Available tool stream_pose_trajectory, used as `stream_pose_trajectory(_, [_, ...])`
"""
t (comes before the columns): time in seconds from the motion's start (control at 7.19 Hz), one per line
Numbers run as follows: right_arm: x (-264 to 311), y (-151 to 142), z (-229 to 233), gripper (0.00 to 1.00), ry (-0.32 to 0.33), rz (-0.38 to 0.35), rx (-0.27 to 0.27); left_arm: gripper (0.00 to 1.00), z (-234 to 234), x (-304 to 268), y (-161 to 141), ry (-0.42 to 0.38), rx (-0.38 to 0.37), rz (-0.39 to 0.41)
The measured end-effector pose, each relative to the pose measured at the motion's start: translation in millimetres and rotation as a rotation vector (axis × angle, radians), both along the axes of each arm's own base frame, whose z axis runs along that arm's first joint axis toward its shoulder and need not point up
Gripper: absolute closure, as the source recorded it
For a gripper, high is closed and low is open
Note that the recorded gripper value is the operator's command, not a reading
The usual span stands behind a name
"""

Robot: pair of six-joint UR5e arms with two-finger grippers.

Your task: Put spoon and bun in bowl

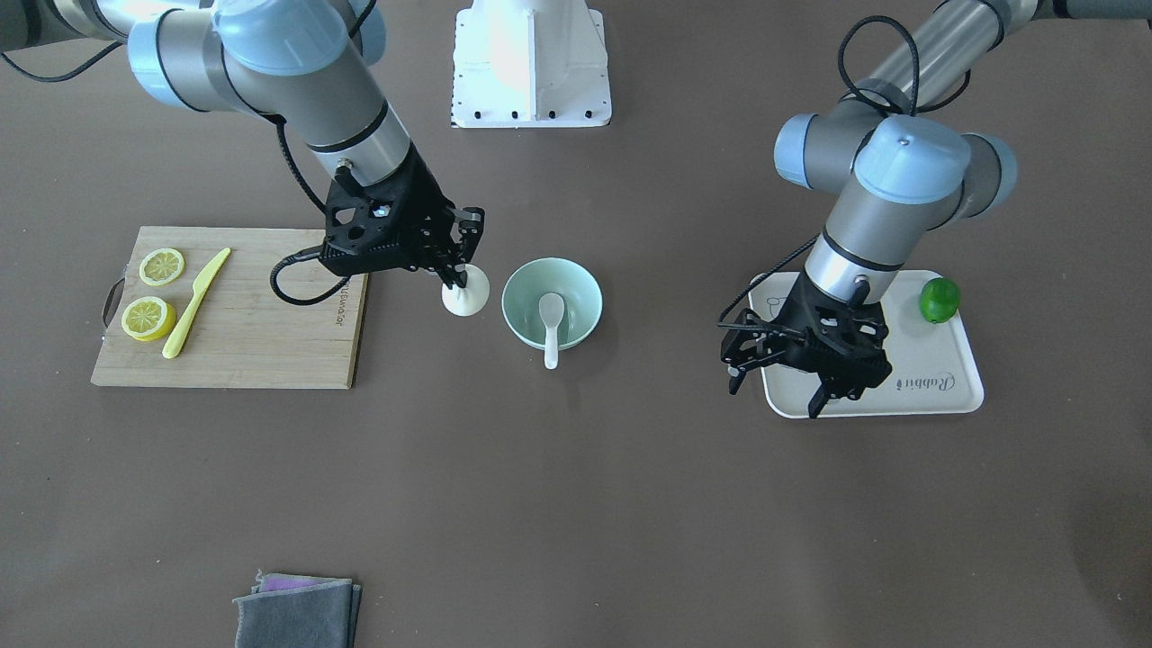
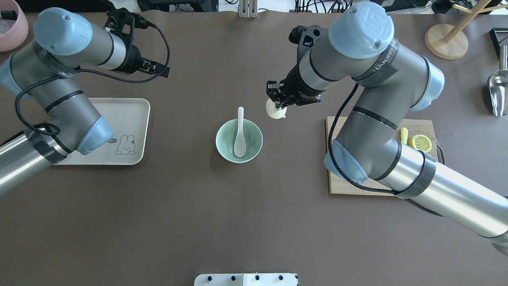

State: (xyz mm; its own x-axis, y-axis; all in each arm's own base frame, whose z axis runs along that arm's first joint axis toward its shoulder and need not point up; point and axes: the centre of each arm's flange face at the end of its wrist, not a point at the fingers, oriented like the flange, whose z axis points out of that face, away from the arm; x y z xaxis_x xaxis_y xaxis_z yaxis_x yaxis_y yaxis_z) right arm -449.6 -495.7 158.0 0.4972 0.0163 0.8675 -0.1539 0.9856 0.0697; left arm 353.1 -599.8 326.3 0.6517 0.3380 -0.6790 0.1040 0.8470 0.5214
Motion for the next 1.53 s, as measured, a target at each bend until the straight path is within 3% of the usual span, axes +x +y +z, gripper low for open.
stream_pose_trajectory(0.42, [-76, 7, -18, 1.00, 0.054, 0.020, 0.024, 0.02, 38, -69, -14, -0.024, -0.017, -0.027])
stream_pose_trajectory(0.56, [-92, 15, -14, 0.94, 0.067, 0.014, 0.028, 0.02, 43, -76, -15, -0.027, -0.022, -0.033])
stream_pose_trajectory(0.7, [-102, 21, -10, 0.01, 0.072, 0.006, 0.030, 0.02, 45, -79, -16, -0.029, -0.026, -0.037])
stream_pose_trajectory(1.25, [-102, 27, -8, 0.00, 0.061, -0.030, -0.048, 0.02, 47, -83, -18, -0.034, -0.033, -0.044])
stream_pose_trajectory(1.39, [-77, 14, -6, 0.00, 0.070, -0.065, -0.053, 0.02, 46, -85, -18, -0.031, -0.031, -0.045])
stream_pose_trajectory(1.53, [-40, 2, 9, 0.00, 0.091, -0.106, -0.006, 0.02, 46, -93, -18, -0.030, -0.025, -0.043])
